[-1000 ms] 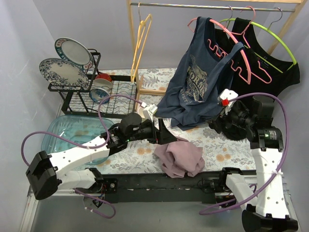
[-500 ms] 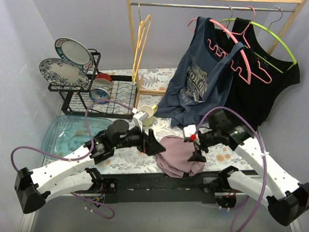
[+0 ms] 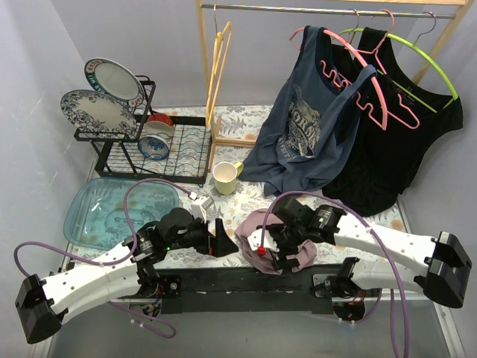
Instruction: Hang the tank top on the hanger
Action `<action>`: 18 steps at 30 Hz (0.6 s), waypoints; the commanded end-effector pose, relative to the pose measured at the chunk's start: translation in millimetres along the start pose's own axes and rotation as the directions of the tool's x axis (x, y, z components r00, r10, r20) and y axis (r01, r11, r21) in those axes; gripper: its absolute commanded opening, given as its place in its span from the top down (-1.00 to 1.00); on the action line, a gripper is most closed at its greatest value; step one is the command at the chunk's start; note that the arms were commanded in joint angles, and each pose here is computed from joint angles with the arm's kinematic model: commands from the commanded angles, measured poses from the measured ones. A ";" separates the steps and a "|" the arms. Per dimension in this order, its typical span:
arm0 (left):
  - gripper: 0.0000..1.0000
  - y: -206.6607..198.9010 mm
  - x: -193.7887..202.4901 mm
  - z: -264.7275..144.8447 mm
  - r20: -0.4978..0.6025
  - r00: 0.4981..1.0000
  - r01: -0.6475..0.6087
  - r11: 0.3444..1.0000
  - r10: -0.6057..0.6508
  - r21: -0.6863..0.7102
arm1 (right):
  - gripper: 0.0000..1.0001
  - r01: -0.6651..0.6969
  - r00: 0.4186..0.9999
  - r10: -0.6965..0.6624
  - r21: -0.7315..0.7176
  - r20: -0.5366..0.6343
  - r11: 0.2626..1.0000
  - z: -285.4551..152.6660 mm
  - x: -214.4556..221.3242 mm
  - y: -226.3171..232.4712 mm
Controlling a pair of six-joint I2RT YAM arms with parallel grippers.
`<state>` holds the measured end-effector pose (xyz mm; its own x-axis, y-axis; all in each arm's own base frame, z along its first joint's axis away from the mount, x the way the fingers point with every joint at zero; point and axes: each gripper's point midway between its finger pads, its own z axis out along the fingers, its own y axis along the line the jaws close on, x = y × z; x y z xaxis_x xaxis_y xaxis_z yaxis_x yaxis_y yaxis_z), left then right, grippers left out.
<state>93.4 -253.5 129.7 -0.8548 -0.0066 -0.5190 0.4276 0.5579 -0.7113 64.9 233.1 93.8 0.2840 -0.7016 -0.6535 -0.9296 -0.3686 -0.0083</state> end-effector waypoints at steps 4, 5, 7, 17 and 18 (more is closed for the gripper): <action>-0.92 14.5 -4.9 0.9 0.073 0.996 0.047 0.997 -0.043 -0.054 | -0.51 0.027 0.993 -0.012 0.128 -0.115 0.991 21.2 20.7 -15.6; -0.93 15.0 -5.0 1.0 0.075 0.996 0.047 0.997 -0.043 -0.053 | -0.43 0.033 0.989 -0.007 0.172 -0.149 0.984 20.1 26.4 -23.5; -0.92 14.2 -4.8 1.3 0.075 0.996 0.049 0.998 -0.045 -0.049 | -0.11 0.028 0.986 0.009 0.221 -0.165 0.975 20.4 28.4 -33.4; -0.92 -9.7 -6.9 10.1 0.041 0.998 0.048 0.997 -0.050 0.065 | 0.97 -0.104 0.990 0.135 0.450 -0.038 0.887 -60.8 13.7 -80.7; -0.92 -16.0 -10.7 11.9 0.049 0.998 0.041 0.995 -0.045 0.090 | 0.97 -0.117 0.990 0.142 0.476 -0.016 0.872 -71.2 11.6 -85.1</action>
<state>101.5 -257.1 127.2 -0.8605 -0.0782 -0.5034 0.3817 0.5556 -0.7386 133.4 217.0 84.2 0.2003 -0.8236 -0.5307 -0.9706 -0.0932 -0.2217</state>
